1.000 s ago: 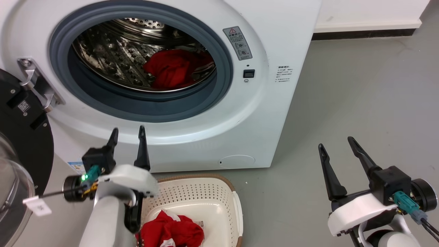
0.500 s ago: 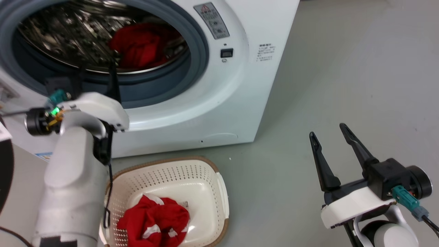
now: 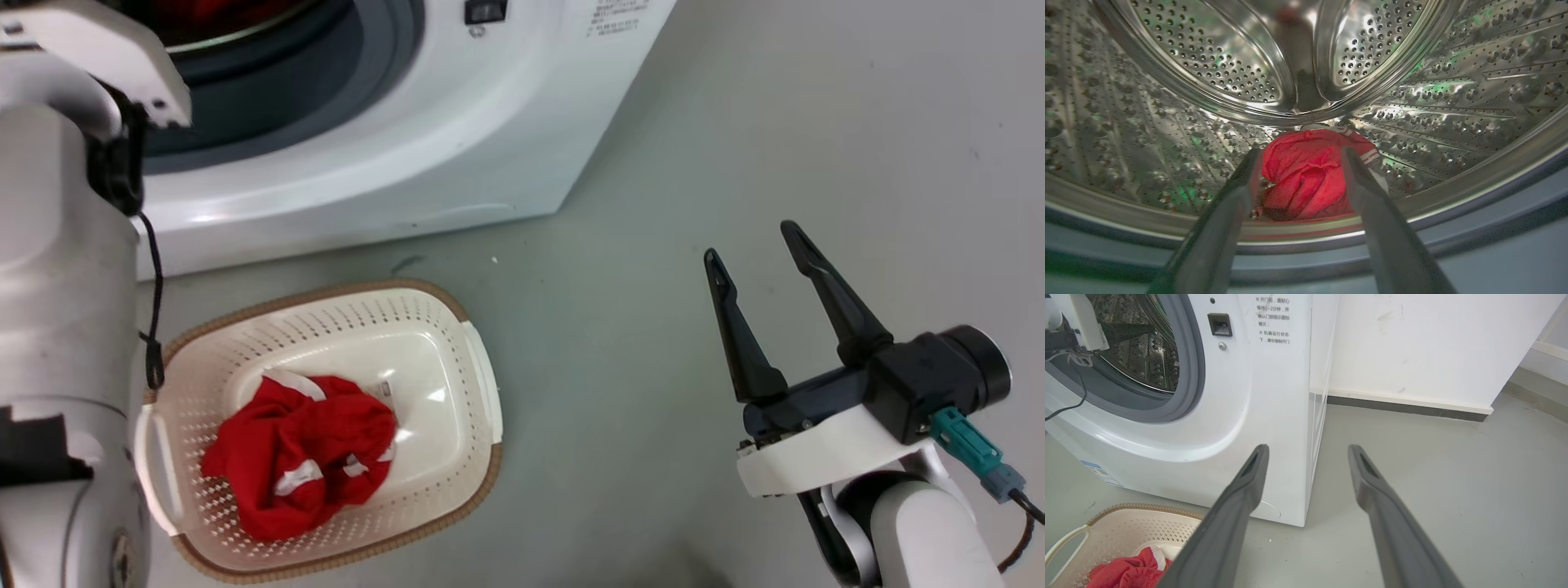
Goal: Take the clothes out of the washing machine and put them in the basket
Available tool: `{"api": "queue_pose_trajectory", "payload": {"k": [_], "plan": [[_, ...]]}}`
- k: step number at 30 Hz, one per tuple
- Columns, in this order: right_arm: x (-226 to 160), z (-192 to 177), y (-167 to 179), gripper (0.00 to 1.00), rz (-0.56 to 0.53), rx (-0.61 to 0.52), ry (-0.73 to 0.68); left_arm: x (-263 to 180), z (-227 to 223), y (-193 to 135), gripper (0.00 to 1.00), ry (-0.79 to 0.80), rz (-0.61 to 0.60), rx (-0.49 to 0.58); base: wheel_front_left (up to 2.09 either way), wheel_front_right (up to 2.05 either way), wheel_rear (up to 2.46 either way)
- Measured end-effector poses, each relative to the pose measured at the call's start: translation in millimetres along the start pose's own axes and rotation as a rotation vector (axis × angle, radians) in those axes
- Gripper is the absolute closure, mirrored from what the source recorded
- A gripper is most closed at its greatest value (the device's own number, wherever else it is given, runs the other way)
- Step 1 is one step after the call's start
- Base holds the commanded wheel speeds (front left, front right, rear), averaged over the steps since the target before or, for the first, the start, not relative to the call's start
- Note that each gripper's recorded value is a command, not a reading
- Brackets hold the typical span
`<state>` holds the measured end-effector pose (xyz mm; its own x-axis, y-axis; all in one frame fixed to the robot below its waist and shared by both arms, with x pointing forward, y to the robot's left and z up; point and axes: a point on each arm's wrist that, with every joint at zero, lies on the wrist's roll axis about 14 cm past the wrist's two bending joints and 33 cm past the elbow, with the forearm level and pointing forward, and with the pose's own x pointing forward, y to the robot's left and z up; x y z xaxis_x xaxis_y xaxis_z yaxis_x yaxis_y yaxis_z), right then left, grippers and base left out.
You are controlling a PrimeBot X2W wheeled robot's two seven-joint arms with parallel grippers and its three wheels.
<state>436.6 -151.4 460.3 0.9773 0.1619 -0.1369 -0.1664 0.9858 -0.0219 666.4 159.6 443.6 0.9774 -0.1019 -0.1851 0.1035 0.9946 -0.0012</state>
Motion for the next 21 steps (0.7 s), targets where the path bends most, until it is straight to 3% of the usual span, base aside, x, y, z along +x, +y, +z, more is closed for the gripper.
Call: {"api": "queue_pose_trajectory", "payload": {"k": [21], "plan": [[-4, -89, -21, 0.0, -0.071, 0.069, 0.206, 114, -68, -8, 0.0, 0.263, -0.018, 0.043, 0.0, 0.0, 0.0]]}}
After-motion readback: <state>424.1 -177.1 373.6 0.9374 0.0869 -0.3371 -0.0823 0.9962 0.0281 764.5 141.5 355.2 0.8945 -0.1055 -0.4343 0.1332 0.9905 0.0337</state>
